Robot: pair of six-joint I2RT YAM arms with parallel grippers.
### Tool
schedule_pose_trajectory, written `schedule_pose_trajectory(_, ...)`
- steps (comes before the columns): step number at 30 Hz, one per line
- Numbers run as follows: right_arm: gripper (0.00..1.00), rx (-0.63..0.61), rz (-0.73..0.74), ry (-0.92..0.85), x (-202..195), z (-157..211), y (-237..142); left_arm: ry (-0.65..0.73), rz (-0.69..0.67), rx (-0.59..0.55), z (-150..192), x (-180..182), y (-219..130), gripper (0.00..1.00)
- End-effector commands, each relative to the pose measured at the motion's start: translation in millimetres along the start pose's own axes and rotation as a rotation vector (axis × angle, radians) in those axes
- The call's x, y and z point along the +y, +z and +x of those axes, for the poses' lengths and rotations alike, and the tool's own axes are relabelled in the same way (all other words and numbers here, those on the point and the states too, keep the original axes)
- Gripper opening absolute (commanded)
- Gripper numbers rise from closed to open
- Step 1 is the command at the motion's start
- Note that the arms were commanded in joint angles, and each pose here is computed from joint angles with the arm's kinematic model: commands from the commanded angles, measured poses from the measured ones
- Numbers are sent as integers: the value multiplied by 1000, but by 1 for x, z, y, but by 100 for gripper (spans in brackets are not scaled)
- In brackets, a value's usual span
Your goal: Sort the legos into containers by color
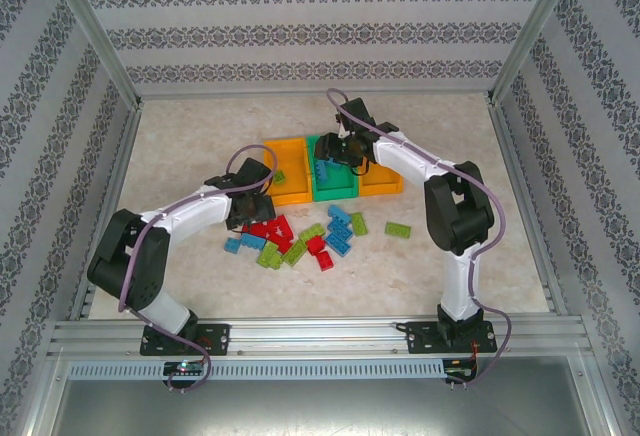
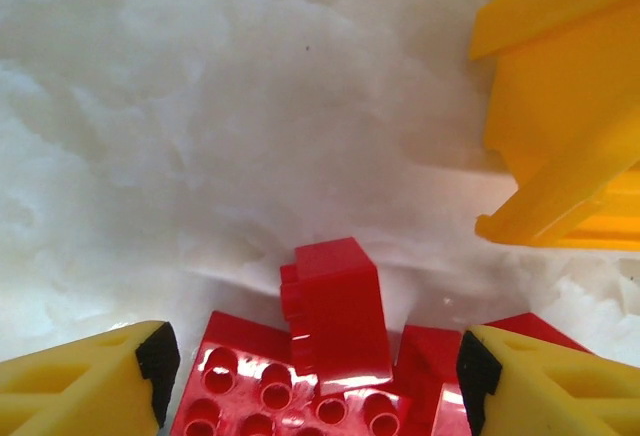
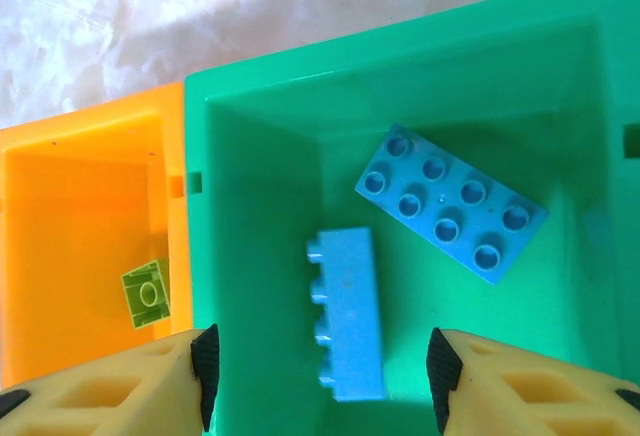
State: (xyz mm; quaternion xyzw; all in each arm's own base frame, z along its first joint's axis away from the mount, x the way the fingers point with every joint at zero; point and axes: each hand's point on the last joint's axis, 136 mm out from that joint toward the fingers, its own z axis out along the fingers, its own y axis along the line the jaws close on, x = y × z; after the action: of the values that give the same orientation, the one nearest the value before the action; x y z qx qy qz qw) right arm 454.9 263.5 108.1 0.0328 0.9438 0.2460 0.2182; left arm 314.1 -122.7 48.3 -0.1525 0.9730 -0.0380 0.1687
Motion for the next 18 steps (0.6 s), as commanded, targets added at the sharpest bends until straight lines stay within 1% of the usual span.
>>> schedule_pose_trajectory(1,60,-46,-14,-30,8,-4,-25,-8,15,-5,-11,-3,4,70)
schedule_pose_trajectory(4,61,-58,-2,-32,3,-2,-35,-2,13,6,-11,-5,8,66)
schedule_pose_trajectory(7,61,-73,16,-19,-8,0,-45,4,6,21,-9,-5,14,60)
schedule_pose_trajectory(13,62,-106,69,-4,-36,6,-68,2,4,18,-11,-5,19,38)
schedule_pose_trajectory(15,62,-118,99,8,-51,9,-77,7,5,15,-12,-5,18,31)
schedule_pose_trajectory(18,63,-139,131,41,-74,13,-90,8,-2,8,-12,-2,15,23)
